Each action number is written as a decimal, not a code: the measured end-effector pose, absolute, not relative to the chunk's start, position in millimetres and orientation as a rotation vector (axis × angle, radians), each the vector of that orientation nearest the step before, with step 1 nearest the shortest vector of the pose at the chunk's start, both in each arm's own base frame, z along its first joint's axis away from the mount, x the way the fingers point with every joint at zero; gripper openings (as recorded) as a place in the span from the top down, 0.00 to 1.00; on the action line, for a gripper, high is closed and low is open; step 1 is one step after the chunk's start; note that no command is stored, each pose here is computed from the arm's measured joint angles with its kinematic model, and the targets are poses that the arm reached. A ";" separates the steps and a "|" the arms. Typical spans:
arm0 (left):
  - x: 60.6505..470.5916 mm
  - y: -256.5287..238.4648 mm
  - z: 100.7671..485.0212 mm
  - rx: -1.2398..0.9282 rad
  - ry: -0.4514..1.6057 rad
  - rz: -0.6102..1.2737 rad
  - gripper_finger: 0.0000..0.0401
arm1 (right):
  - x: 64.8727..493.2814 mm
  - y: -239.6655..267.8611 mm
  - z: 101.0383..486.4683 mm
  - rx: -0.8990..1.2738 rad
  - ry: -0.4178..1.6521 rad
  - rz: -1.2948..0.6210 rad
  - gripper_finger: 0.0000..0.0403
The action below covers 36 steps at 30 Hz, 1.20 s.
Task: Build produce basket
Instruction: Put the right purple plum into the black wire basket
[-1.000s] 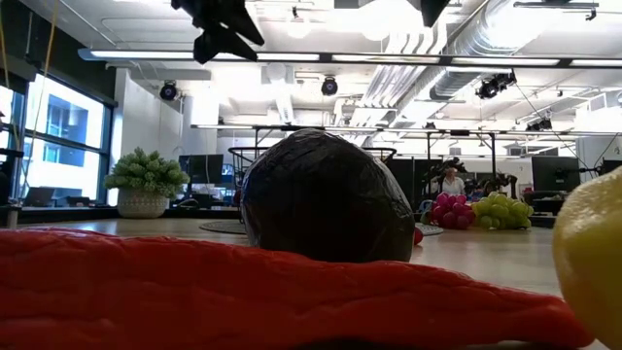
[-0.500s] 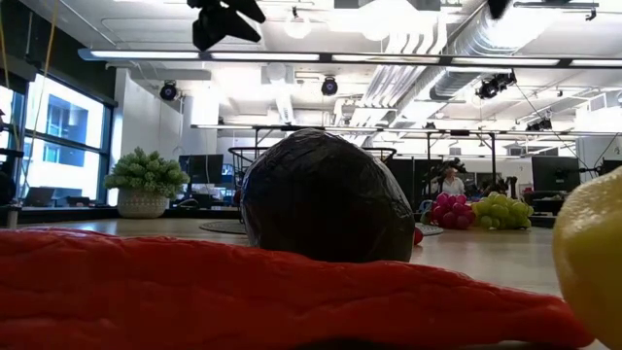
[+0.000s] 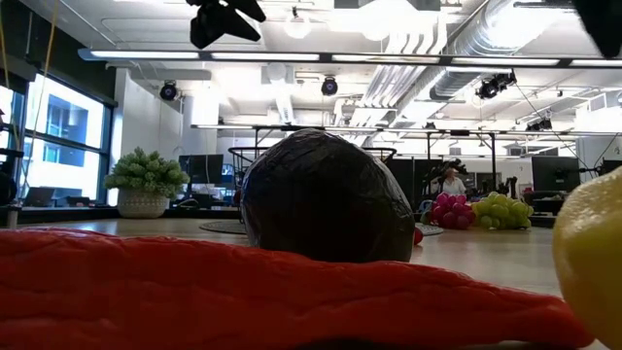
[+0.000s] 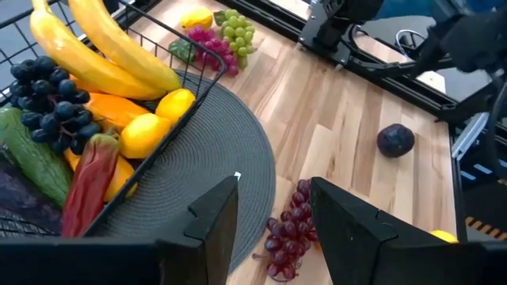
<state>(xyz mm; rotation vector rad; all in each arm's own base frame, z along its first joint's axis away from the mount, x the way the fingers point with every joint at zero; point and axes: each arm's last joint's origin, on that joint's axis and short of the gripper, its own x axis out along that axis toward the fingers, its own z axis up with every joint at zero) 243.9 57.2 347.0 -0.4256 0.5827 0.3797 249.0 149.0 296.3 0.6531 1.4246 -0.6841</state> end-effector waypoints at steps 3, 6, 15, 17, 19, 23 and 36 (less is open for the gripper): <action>243.9 57.5 347.0 -0.429 0.580 0.391 0.63 | 242.3 157.4 282.6 0.689 1.430 -0.741 0.17; 243.8 57.7 347.0 -0.426 0.579 0.400 0.63 | 236.4 164.4 269.6 0.724 1.419 -0.791 0.17; 243.9 57.8 347.0 -0.431 0.577 0.404 0.63 | 219.7 180.0 235.4 0.799 1.388 -0.886 0.17; 243.9 57.8 347.0 -0.443 0.575 0.407 0.63 | 217.7 183.2 228.1 0.824 1.381 -0.883 0.17; 243.9 57.8 347.0 -0.447 0.574 0.408 0.63 | 216.5 186.4 220.1 0.861 1.368 -0.875 0.17; 243.9 57.8 347.0 -0.447 0.574 0.408 0.63 | 211.8 190.0 207.8 0.904 1.351 -0.889 0.17; 243.9 57.8 347.0 -0.451 0.573 0.409 0.63 | 205.8 191.5 171.9 1.021 1.340 -0.847 0.17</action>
